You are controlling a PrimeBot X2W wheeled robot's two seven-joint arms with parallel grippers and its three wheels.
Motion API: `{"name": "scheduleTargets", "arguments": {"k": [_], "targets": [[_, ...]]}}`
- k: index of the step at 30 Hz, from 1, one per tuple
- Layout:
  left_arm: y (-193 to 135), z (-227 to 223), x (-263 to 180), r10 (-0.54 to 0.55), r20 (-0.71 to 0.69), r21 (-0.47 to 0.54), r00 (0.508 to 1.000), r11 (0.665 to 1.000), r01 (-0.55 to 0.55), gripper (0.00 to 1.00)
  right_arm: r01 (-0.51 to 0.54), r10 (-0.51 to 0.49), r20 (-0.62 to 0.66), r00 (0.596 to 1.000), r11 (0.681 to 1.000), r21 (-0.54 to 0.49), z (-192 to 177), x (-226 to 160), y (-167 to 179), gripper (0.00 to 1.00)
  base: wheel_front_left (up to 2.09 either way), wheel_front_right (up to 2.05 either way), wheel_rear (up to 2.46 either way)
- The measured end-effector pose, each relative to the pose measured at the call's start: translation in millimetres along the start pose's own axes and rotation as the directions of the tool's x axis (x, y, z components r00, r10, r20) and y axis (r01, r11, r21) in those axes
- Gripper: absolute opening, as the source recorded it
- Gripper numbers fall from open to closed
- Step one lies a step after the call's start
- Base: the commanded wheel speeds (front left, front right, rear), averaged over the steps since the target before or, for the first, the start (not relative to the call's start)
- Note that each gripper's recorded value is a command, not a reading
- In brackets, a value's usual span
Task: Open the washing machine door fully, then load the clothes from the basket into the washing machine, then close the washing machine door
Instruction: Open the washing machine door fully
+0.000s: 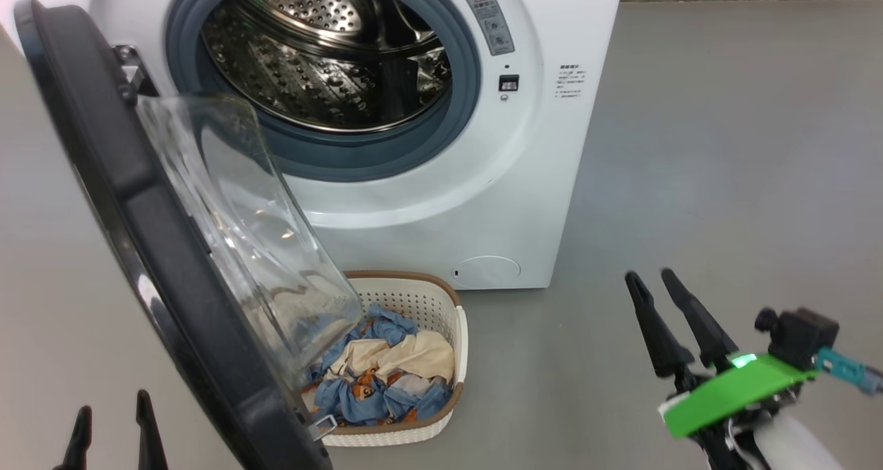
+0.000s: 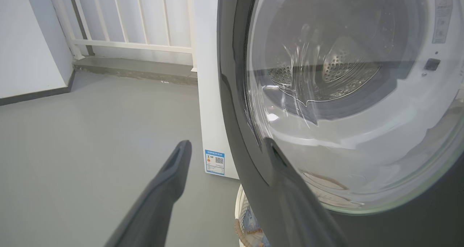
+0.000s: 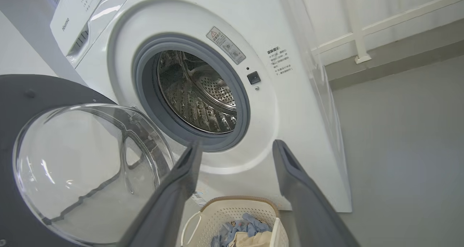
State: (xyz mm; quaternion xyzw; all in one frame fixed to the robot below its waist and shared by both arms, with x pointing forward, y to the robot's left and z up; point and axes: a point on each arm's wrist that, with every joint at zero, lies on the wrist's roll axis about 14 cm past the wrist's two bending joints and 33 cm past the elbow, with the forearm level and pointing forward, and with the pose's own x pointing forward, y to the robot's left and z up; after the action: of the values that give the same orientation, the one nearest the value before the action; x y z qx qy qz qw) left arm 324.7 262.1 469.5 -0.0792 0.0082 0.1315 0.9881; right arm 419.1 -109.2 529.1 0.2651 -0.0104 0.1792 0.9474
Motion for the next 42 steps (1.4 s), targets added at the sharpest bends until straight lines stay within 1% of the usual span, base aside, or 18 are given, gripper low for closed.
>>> {"name": "scheduleTargets", "arguments": {"k": [3, 6, 9, 12, 16, 19, 25, 42], "targets": [[-2, -3, 0, -0.006, -0.009, 0.001, 1.0, 1.0, 0.006, 1.0, 0.057, -0.055, 0.029, 0.998, 0.996, -0.067, 1, -18, -12, 1.0, 0.0, 0.0, 0.0], [-4, -4, 1, -0.014, -0.011, 0.001, 1.0, 1.0, 0.014, 1.0, 0.103, -0.096, 0.053, 0.994, 0.983, -0.151, 5, -33, -22, 1.0, 0.0, 0.0, 0.0], [-7, -5, 1, -0.021, -0.016, 0.002, 1.0, 1.0, 0.021, 1.0, 0.147, -0.133, 0.077, 0.988, 0.965, -0.219, 9, -43, -30, 1.0, 0.0, 0.0, 0.0], [-11, -8, 2, -0.034, -0.026, 0.003, 0.999, 0.999, 0.034, 1.0, 0.185, -0.17, 0.077, 0.982, 0.946, -0.266, 5, -52, -37, 1.0, 0.0, 0.0, 0.0], [-13, -9, 2, -0.037, -0.029, 0.003, 0.999, 0.999, 0.037, 1.0, 0.199, -0.191, 0.056, 0.98, 0.915, -0.351, -1, -63, -41, 1.0, 0.0, 0.0, 0.0], [-13, -8, 2, -0.038, -0.025, 0.001, 0.999, 0.999, 0.038, 1.0, 0.217, -0.214, 0.052, 0.975, 0.897, -0.385, -2, -71, -46, 1.0, 0.0, 0.0, 0.0], [-13, -6, -1, -0.039, -0.017, -0.004, 0.999, 0.999, 0.039, 1.0, 0.235, -0.241, 0.042, 0.97, 0.87, -0.434, -4, -83, -52, 1.0, 0.0, 0.0, 0.0], [-12, -8, -9, -0.041, -0.025, -0.005, 0.999, 0.999, 0.041, 1.0, 0.245, -0.251, 0.047, 0.967, 0.864, -0.44, -4, -87, -52, 1.0, 0.0, 0.0, 0.0]]}}
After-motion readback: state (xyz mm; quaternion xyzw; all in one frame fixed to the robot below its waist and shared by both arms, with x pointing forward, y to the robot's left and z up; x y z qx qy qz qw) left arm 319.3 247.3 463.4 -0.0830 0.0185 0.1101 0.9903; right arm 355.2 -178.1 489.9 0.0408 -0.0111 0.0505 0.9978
